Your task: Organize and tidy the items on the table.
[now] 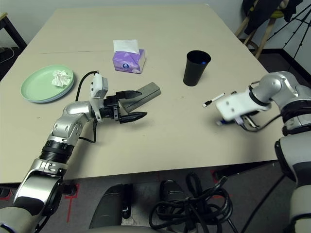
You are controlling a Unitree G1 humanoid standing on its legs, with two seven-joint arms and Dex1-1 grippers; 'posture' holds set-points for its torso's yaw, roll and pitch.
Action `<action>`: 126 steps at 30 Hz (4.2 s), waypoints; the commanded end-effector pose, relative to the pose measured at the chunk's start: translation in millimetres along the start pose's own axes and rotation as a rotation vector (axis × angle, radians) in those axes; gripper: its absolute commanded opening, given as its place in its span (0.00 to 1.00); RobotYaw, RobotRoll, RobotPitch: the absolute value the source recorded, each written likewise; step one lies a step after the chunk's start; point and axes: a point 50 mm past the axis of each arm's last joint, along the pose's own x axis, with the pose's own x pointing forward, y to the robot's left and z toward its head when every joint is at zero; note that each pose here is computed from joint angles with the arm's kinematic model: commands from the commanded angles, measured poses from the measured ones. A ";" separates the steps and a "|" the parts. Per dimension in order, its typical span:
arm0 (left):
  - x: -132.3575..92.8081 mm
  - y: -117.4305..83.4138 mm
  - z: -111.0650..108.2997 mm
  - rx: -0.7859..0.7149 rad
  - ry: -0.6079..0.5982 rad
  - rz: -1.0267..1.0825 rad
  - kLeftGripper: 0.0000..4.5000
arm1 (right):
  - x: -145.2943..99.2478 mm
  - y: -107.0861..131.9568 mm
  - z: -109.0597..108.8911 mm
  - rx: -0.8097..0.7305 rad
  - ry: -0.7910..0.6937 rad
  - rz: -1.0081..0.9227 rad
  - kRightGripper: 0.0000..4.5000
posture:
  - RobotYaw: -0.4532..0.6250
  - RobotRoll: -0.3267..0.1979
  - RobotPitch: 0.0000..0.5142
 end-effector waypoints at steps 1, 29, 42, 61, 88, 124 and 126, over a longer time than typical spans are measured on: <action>0.4 2.4 -0.3 -0.006 0.003 0.020 1.00 | -8.8 -7.9 31.0 0.121 -0.357 -0.099 0.07 | 0.46 0.62 0.22; 6.7 19.7 17.4 0.005 -0.077 0.225 1.00 | -28.9 -47.7 30.8 0.553 -0.730 -1.408 0.07 | 0.46 0.62 0.20; 5.3 19.9 17.7 0.004 -0.068 0.219 1.00 | -15.6 -52.8 29.3 0.638 -0.635 -1.381 0.07 | 0.46 0.62 0.20; 3.7 19.9 17.7 0.011 -0.059 0.222 1.00 | -7.9 -67.0 38.9 0.626 -0.649 -1.308 0.15 | 0.47 0.62 0.20; -3.8 4.8 8.1 -0.014 -0.061 0.262 1.00 | 7.1 -26.8 44.1 0.096 -0.319 -0.300 0.99 | 0.52 0.62 0.34; -13.0 -7.8 27.7 0.027 -0.101 0.283 1.00 | -29.5 -24.9 16.8 -0.456 0.541 0.060 0.99 | 0.52 0.62 0.62; -13.4 -7.4 29.3 0.050 -0.099 0.288 1.00 | -27.7 -25.7 16.1 -0.471 0.559 0.056 0.99 | 0.52 0.62 0.61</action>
